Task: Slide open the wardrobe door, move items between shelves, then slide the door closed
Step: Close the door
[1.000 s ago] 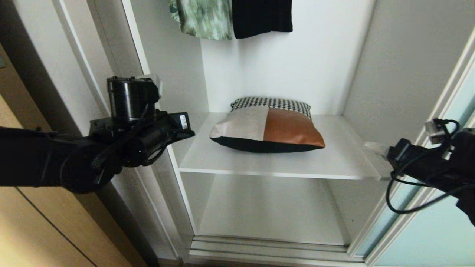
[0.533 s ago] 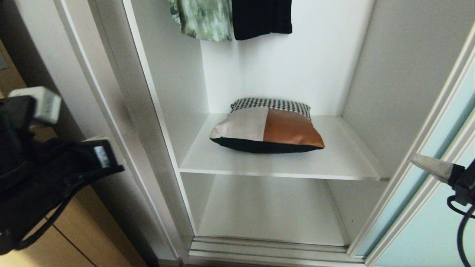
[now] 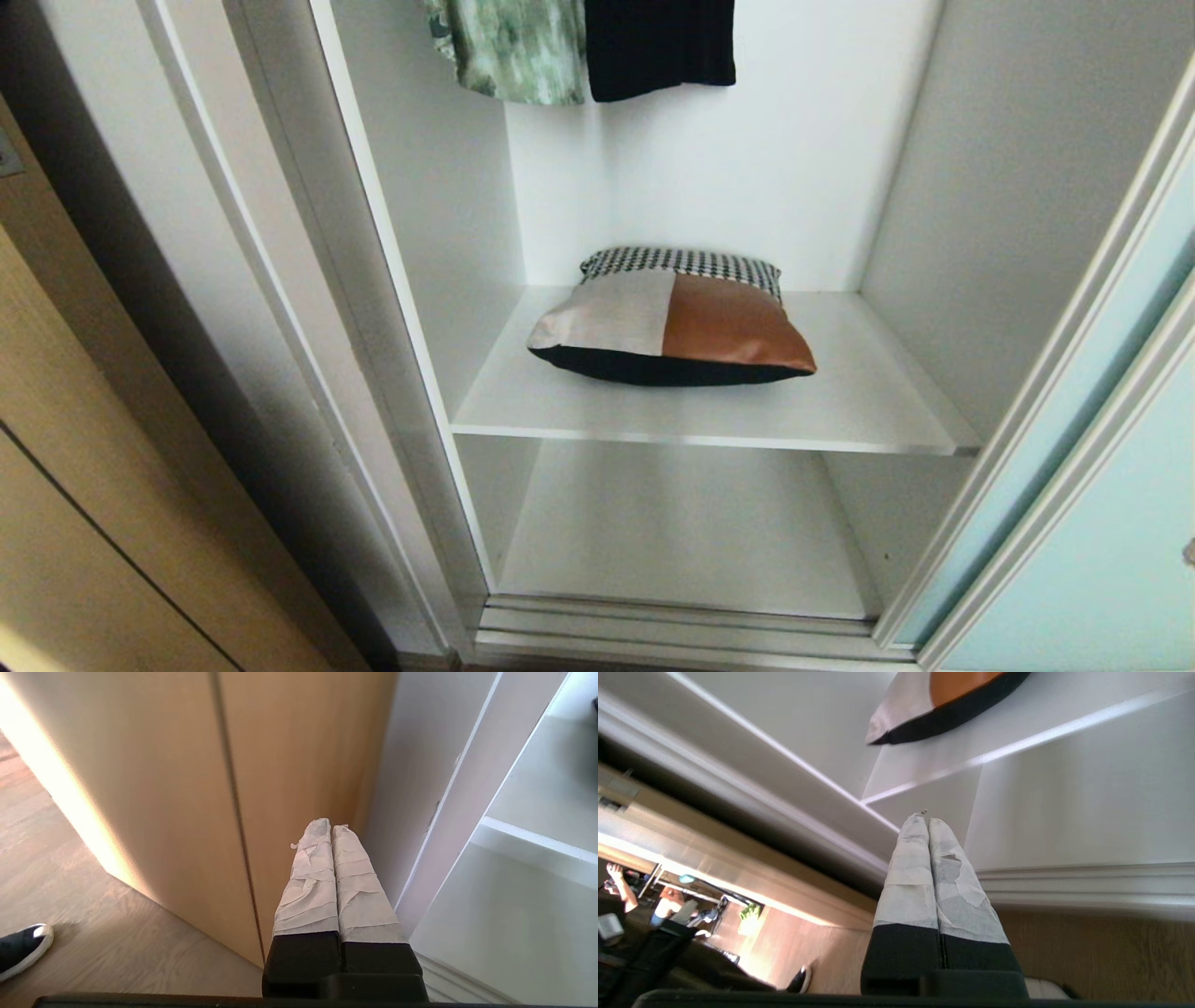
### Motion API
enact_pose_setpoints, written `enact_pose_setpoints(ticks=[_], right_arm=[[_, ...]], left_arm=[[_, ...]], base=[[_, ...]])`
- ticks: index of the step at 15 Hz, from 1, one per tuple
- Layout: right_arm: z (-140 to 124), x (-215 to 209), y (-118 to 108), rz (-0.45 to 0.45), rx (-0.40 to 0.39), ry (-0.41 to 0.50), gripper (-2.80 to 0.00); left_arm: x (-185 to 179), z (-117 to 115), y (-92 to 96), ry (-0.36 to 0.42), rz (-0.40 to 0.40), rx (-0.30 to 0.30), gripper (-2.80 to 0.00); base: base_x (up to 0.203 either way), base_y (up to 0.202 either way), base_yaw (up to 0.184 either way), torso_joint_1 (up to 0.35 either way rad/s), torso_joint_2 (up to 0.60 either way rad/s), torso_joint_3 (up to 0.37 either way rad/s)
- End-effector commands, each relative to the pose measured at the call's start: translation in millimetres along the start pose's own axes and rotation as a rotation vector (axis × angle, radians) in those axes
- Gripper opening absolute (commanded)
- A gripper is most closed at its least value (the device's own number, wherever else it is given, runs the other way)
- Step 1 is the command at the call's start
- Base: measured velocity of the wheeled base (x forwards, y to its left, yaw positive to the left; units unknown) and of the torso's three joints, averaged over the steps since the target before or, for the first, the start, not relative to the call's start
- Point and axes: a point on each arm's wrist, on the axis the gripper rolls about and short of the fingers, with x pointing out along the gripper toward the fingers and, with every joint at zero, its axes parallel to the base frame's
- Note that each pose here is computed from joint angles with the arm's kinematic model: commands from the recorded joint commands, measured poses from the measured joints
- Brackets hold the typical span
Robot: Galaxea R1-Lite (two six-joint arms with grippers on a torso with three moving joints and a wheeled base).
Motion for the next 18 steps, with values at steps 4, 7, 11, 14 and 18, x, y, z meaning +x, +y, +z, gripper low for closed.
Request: enact_pose_setpoints(ticks=[4,7,11,14,18], right_arm=[[-22.9,-35.1,9.5,0.071,-0.034,-0.034,-2.80],[-19.9,-40.8,16.7,0.095,-0.060,-0.070,-2.80],[-24.8,-48.9,19.1,0.116,-0.080,-0.090,-2.80],[-23.4,-50.3,21.5,0.121,-0.086,-0.099,-2.80],[-4.4,-48.2,35.9,0.110,-0.093,-0.136,-2.80]], left_arm=[[-58.5,-50.9,28.2,-0.113,-0.170,0.040,-2.80],[-69.0,-78.9,28.9,0.048,-0.420,0.148,-2.80],[-69.1,-81.1,28.0,0.073,-0.466,0.153,-2.80],[-68.5,-80.5,28.2,0.065,-0.447,0.133,-2.80],[-68.5,-80.5,28.1,0.065,-0.446,0.133,-2.80]], base=[[0.000,0.000,0.000,0.000,0.00,0.000],[0.000,0.000,0.000,0.000,0.00,0.000],[0.000,0.000,0.000,0.000,0.00,0.000],[0.000,0.000,0.000,0.000,0.00,0.000],[0.000,0.000,0.000,0.000,0.00,0.000]])
